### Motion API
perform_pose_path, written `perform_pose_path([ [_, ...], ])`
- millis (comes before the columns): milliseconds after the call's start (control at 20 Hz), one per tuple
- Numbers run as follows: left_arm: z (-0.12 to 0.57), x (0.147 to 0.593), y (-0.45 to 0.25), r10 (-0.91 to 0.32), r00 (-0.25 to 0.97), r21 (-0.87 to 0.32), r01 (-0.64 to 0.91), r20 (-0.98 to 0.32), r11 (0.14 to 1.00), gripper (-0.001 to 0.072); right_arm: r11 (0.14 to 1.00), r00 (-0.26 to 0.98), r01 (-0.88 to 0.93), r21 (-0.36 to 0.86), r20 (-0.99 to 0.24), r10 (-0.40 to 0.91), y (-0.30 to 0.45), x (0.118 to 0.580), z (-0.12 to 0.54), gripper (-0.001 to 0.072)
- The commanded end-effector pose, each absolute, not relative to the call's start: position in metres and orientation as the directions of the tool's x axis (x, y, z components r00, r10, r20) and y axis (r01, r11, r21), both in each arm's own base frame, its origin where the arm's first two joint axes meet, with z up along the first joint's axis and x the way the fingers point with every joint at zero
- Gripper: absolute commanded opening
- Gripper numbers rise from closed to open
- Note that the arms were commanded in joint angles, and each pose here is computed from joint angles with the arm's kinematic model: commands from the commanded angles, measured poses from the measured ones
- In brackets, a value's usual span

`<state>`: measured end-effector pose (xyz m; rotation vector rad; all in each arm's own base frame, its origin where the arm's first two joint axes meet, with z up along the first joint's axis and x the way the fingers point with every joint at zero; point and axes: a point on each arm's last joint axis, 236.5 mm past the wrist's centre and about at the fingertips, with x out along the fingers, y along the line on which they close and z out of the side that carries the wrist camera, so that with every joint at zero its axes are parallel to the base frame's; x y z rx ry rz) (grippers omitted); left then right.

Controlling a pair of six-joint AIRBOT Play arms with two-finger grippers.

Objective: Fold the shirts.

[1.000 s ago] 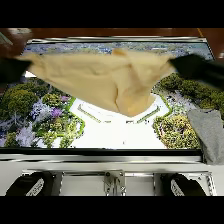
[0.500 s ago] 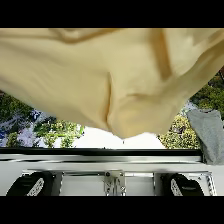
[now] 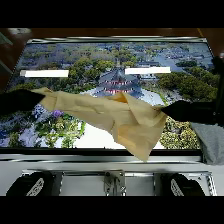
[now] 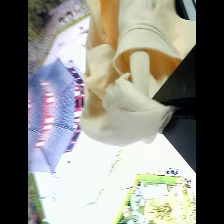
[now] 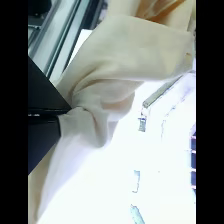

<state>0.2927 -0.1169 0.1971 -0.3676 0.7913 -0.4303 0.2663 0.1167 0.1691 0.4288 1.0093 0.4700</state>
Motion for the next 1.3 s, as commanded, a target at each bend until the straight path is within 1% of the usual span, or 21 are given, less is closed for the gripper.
perform_pose_path([
  [0,0.086,0.285,-0.128,-0.544,0.478,-0.59,0.066,-0.689,0.805,0.0045,0.779,0.505,-0.009,0.627,-0.669,0.545,0.111,0.308,0.101,0.0065],
  [50,0.066,0.289,-0.13,-0.555,0.475,-0.625,0.013,-0.683,0.78,0.0045,0.758,0.514,0.011,0.652,-0.654,0.555,0.115,0.323,0.089,0.0065],
  [150,0.034,0.301,-0.128,-0.544,0.49,-0.656,-0.08,-0.682,0.751,0.0046,0.739,0.497,0.023,0.673,-0.649,0.576,0.129,0.347,0.063,0.0065],
  [250,0.007,0.31,-0.122,-0.519,0.485,-0.651,-0.148,-0.704,0.745,0.0045,0.732,0.465,0.048,0.68,-0.664,0.586,0.149,0.366,0.028,0.0066],
  [350,-0.013,0.313,-0.122,-0.523,0.442,-0.648,-0.2,-0.729,0.735,0.0048,0.725,0.44,0.1,0.681,-0.684,0.581,0.16,0.378,-0.006,0.0075],
  [400,-0.02,0.313,-0.123,-0.524,0.424,-0.644,-0.214,-0.739,0.735,0.0106,0.722,0.446,0.113,0.682,-0.684,0.577,0.16,0.384,-0.015,0.0132],
  [450,-0.024,0.313,-0.121,-0.522,0.417,-0.641,-0.226,-0.745,0.734,0.0294,0.72,0.443,0.108,0.685,-0.682,0.582,0.159,0.388,-0.018,0.0379],
  [500,-0.024,0.316,-0.116,-0.515,0.425,-0.64,-0.237,-0.745,0.731,0.0482,0.73,0.442,0.07,0.679,-0.678,0.588,0.154,0.389,-0.013,0.0561],
  [550,-0.021,0.322,-0.106,-0.501,0.445,-0.642,-0.254,-0.742,0.724,0.059,0.734,0.438,0.034,0.678,-0.671,0.599,0.148,0.39,-0.004,0.057],
  [600,-0.016,0.328,-0.094,-0.487,0.468,-0.645,-0.272,-0.737,0.714,0.0602,0.731,0.436,0.011,0.682,-0.661,0.611,0.138,0.389,0.009,0.057],
  [700,-0.004,0.337,-0.068,-0.465,0.503,-0.654,-0.312,-0.729,0.689,0.0602,0.738,0.445,0.013,0.674,-0.665,0.6,0.105,0.383,0.029,0.057],
  [800,0.002,0.333,-0.06,-0.478,0.489,-0.66,-0.322,-0.73,0.678,0.0606,0.771,0.416,0.056,0.635,-0.717,0.56,0.065,0.364,0.028,0.057],
  [900,-0.005,0.318,-0.069,-0.517,0.421,-0.65,-0.29,-0.746,0.702,0.0607,0.825,0.276,0.112,0.555,-0.814,0.51,0.032,0.324,0.004,0.0574],
  [950,-0.012,0.309,-0.073,-0.528,0.38,-0.64,-0.292,-0.759,0.711,0.061,0.844,0.21,0.137,0.519,-0.847,0.488,0.021,0.305,-0.008,0.0629],
  [1050,-0.031,0.294,-0.077,-0.527,0.316,-0.611,-0.301,-0.788,0.732,0.061,0.846,0.101,0.18,0.501,-0.865,0.491,0.016,0.272,-0.027,0.0634],
  [1150,-0.049,0.281,-0.085,-0.54,0.259,-0.598,-0.322,-0.801,0.734,0.061,0.833,0.046,0.207,0.513,-0.855,0.516,0.024,0.253,-0.043,0.0634],
  [1250,-0.066,0.274,-0.093,-0.546,0.211,-0.585,-0.334,-0.811,0.739,0.0609,0.812,0.046,0.235,0.535,-0.84,0.54,0.032,0.247,-0.053,0.0634],
])
